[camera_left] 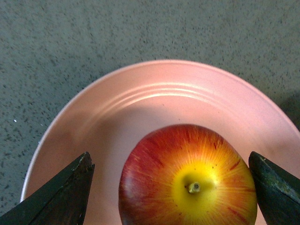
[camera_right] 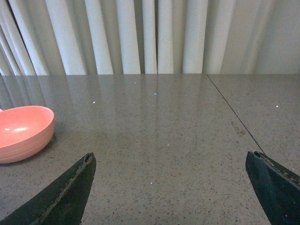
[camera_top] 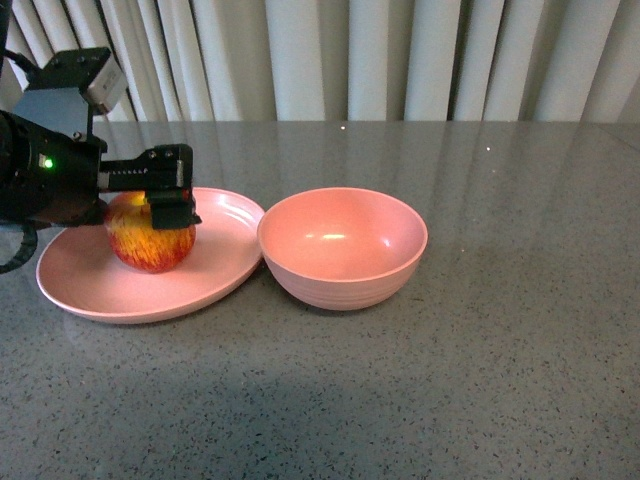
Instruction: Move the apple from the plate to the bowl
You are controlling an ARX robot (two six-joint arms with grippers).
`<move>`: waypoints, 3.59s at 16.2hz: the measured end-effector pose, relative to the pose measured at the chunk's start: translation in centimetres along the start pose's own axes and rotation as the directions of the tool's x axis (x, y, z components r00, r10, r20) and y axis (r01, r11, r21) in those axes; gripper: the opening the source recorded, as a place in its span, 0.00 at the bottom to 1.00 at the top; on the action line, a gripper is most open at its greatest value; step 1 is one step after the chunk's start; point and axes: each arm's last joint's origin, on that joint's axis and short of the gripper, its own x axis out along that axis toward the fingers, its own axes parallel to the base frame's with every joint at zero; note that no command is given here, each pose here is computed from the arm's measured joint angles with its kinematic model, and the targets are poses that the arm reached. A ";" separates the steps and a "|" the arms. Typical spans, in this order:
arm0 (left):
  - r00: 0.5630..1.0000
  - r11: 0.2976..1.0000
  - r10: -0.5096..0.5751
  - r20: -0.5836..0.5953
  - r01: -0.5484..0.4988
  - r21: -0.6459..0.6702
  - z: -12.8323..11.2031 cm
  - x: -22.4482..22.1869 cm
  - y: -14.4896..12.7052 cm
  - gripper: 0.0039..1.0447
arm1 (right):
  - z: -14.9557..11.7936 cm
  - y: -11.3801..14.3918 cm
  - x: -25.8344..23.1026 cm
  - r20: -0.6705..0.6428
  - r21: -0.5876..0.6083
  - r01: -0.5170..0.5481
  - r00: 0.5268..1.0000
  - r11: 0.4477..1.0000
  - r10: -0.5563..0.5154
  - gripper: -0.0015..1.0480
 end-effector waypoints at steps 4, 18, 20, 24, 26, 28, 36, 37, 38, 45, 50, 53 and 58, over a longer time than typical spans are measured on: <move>1.000 1.000 -0.008 -0.026 0.008 0.009 -0.5 0.5 -0.5 0.94 | 0.0 0.0 0.0 0.000 0.000 0.000 1.000 1.000 0.000 0.94; 0.982 0.990 -0.118 0.145 0.104 0.099 4.2 -5.1 -4.2 0.65 | 0.0 0.0 0.0 0.000 0.000 0.000 1.000 1.000 0.000 0.94; 0.966 0.972 -0.202 0.164 0.177 0.155 5.2 -6.2 -7.2 0.65 | 0.0 0.0 0.0 0.000 0.000 0.000 1.000 1.000 0.000 0.94; 0.952 0.944 -0.281 0.118 0.252 0.215 4.8 -5.3 -11.5 0.65 | 0.0 0.0 0.0 0.000 0.000 0.000 1.000 1.000 0.000 0.94; 0.955 0.938 -0.289 0.071 0.268 0.218 4.0 -4.1 -12.5 0.65 | 0.0 0.0 0.0 0.000 0.000 0.000 1.000 1.000 0.000 0.94; 0.959 0.936 -0.284 0.018 0.274 0.220 3.0 -2.8 -13.2 0.65 | 0.0 0.0 0.0 0.000 0.000 0.000 1.000 1.000 0.000 0.94; 0.962 0.944 -0.260 -0.087 0.272 0.185 1.4 0.5 -14.0 0.65 | 0.0 0.0 0.0 0.000 0.000 0.000 1.000 1.000 0.000 0.94; 0.962 0.947 -0.255 -0.099 0.269 0.177 1.2 0.9 -14.1 0.65 | 0.0 0.0 0.0 0.000 0.000 0.000 1.000 1.000 0.000 0.94; 0.962 0.948 -0.252 -0.108 0.268 0.173 1.1 1.1 -14.1 0.65 | 0.0 0.0 0.0 0.000 0.000 0.000 1.000 1.000 0.000 0.94; 0.960 0.951 -0.253 -0.122 0.270 0.150 0.9 1.7 -14.2 0.78 | 0.0 0.0 0.0 0.000 0.000 0.000 1.000 1.000 0.000 0.94; 0.958 0.949 -0.264 -0.109 0.278 0.147 1.1 1.7 -14.3 0.94 | 0.0 0.0 0.0 0.000 0.000 0.000 1.000 1.000 0.000 0.94; 0.956 0.946 -0.285 -0.067 0.292 0.144 1.9 0.8 -14.4 0.94 | 0.0 0.0 0.0 0.000 0.000 0.000 1.000 1.000 0.000 0.94; 0.898 0.941 -0.336 0.284 0.307 0.143 7.7 -6.6 -13.9 0.94 | 0.0 0.0 0.0 0.000 0.000 0.000 1.000 1.000 0.000 0.94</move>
